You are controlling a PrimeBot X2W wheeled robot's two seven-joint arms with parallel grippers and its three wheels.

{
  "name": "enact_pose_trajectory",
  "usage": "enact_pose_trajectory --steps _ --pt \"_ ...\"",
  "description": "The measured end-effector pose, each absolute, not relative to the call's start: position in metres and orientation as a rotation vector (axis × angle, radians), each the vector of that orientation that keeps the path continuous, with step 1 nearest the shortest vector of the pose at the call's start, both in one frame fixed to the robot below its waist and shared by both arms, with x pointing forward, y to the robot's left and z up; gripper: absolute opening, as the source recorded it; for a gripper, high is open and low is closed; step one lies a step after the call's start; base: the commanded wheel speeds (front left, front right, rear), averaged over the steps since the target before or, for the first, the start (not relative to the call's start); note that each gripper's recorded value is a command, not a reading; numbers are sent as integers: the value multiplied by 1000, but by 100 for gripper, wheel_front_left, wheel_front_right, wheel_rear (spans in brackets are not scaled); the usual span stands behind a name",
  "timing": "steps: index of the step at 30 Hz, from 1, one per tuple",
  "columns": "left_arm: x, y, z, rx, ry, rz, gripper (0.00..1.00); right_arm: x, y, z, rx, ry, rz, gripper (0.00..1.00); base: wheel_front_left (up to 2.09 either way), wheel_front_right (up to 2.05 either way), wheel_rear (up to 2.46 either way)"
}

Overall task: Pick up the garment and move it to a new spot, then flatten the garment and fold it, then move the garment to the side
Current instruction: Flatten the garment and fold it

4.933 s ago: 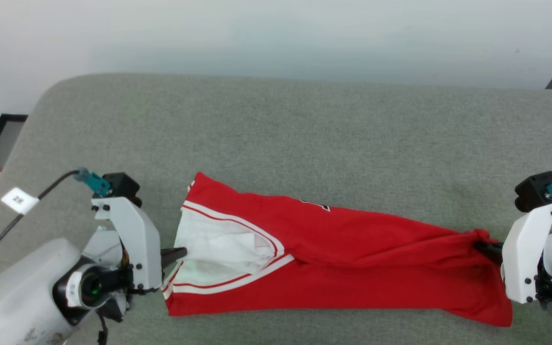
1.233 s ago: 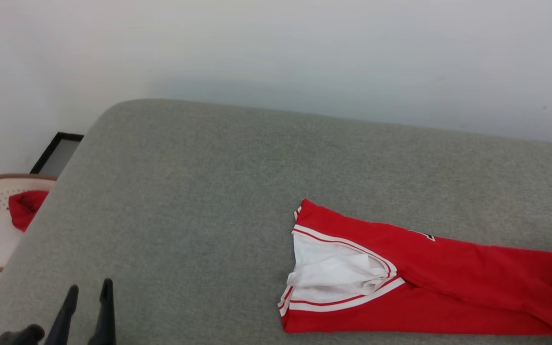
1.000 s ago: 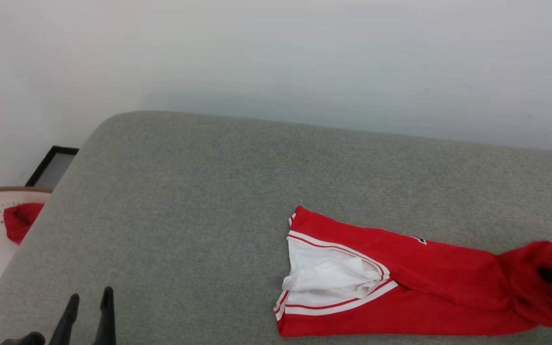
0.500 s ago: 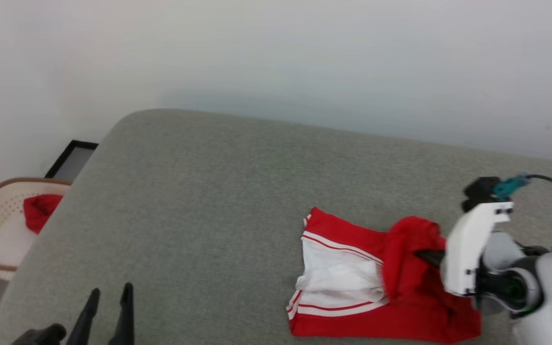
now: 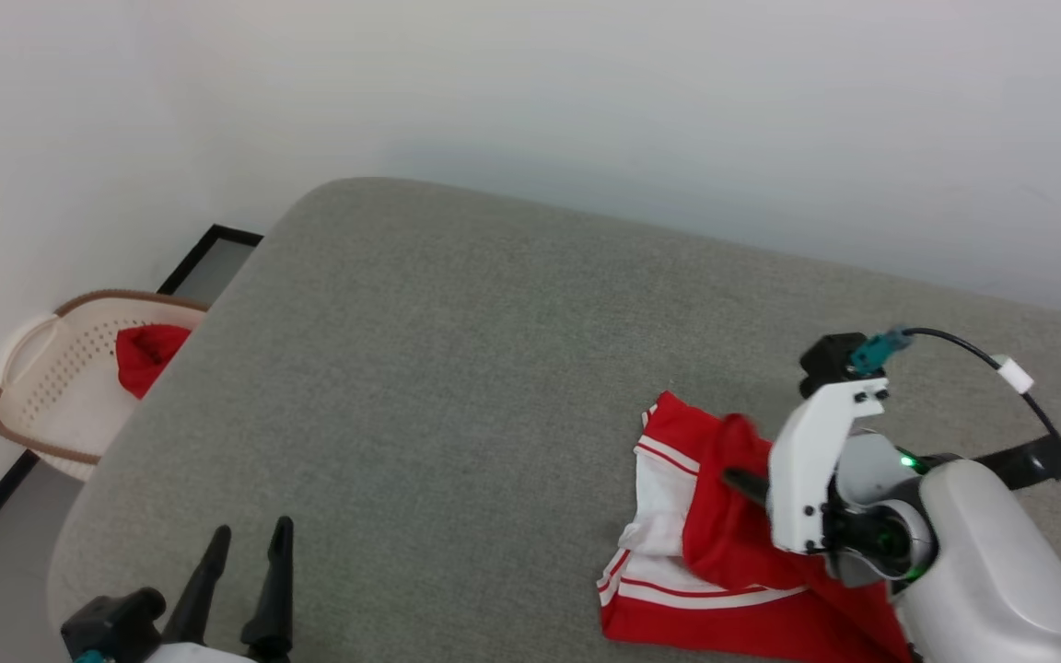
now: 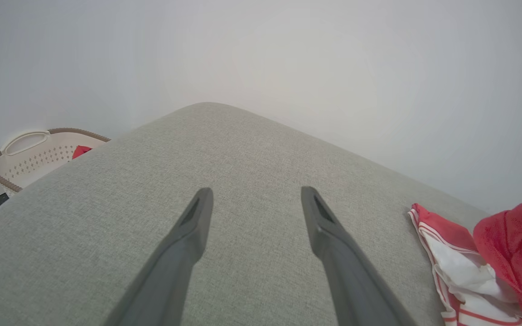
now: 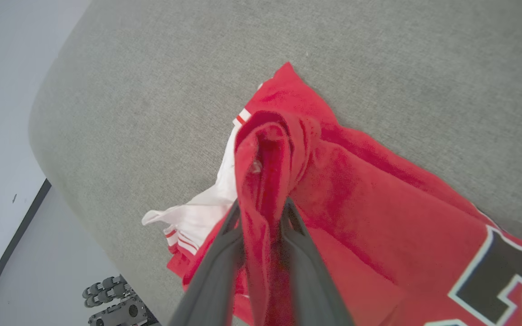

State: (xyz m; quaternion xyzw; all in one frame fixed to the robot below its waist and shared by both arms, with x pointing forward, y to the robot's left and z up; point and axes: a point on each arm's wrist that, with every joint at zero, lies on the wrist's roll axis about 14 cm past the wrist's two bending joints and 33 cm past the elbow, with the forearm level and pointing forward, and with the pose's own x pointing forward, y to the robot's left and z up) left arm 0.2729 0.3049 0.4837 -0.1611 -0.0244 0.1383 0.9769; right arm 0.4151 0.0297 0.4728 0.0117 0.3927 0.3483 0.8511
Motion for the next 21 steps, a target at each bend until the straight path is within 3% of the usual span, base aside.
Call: enact_pose_trajectory --steps 1,2,12,21 --pt "273 306 483 -325 -48 283 100 415 34 472 29 830 744 93 0 0 0" --pt "272 307 483 -324 -46 287 100 414 38 472 27 832 754 100 0 0 0" --pt "280 311 487 -319 -61 283 100 413 46 495 83 769 806 100 0 0 0" --pt "301 296 495 -300 -73 212 100 424 14 537 153 591 768 100 0 0 0"
